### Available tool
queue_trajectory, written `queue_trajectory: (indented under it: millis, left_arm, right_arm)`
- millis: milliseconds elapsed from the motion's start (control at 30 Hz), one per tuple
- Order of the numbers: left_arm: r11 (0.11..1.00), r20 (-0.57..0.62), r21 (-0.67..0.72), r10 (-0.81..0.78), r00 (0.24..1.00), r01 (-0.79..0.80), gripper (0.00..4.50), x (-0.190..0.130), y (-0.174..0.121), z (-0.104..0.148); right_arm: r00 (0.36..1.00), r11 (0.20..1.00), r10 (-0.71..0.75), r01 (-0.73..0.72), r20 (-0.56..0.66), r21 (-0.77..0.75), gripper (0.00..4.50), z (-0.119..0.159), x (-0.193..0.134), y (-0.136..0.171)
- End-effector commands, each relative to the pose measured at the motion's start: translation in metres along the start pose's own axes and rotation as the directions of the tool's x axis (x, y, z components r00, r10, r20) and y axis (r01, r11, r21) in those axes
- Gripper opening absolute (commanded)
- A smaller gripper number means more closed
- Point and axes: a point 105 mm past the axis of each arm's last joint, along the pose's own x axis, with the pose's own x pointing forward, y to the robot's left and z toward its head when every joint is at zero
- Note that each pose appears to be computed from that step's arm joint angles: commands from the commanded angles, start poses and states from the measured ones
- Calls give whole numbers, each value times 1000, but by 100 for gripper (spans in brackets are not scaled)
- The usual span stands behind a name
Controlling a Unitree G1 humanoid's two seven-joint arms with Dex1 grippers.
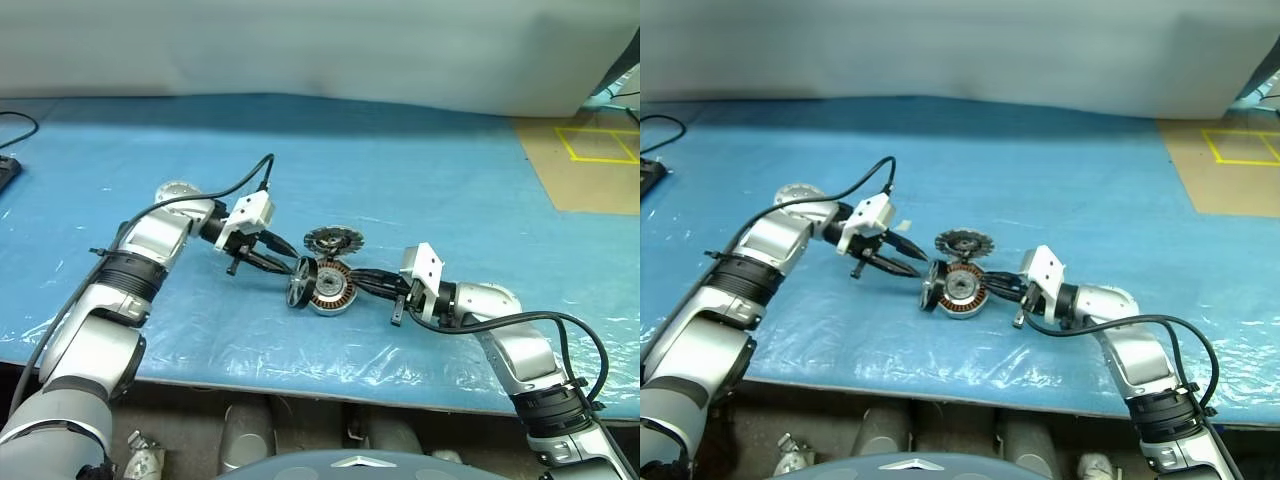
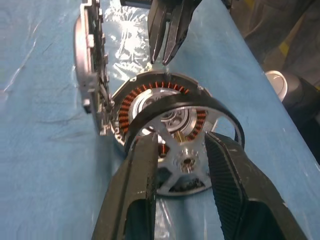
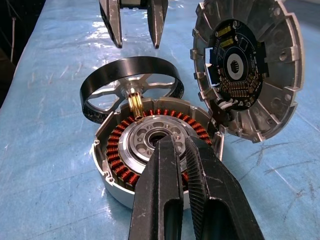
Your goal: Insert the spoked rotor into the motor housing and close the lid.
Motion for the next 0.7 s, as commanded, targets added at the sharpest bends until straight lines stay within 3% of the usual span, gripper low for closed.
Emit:
queue_trajectory:
  millis: [33, 133, 233, 467, 700]
  left_arm:
    - [997, 32, 52, 47, 998, -48, 152, -12, 1, 9]
    - [996, 48, 39, 77, 996, -79, 152, -13, -1, 3]
    - [997, 73, 40, 62, 995, -65, 212, -5, -8, -2]
    - [987, 110, 34, 151, 982, -155, 443, 6, -9, -12]
    - [986, 108, 8, 167, 980, -169, 443, 12, -12, -22]
  right_arm:
    - [999, 1000, 13, -12, 30, -27, 22, 10, 2, 2]
    - [999, 1000, 16, -15, 30, -26, 22, 10, 3, 3]
    - [999, 1000, 18, -17, 27, -26, 22, 10, 4, 4]
    - [1000, 1000, 16, -16, 16, -25, 22, 9, 3, 5]
    - [1000, 1000, 9, -9, 1, -24, 22, 6, 2, 3]
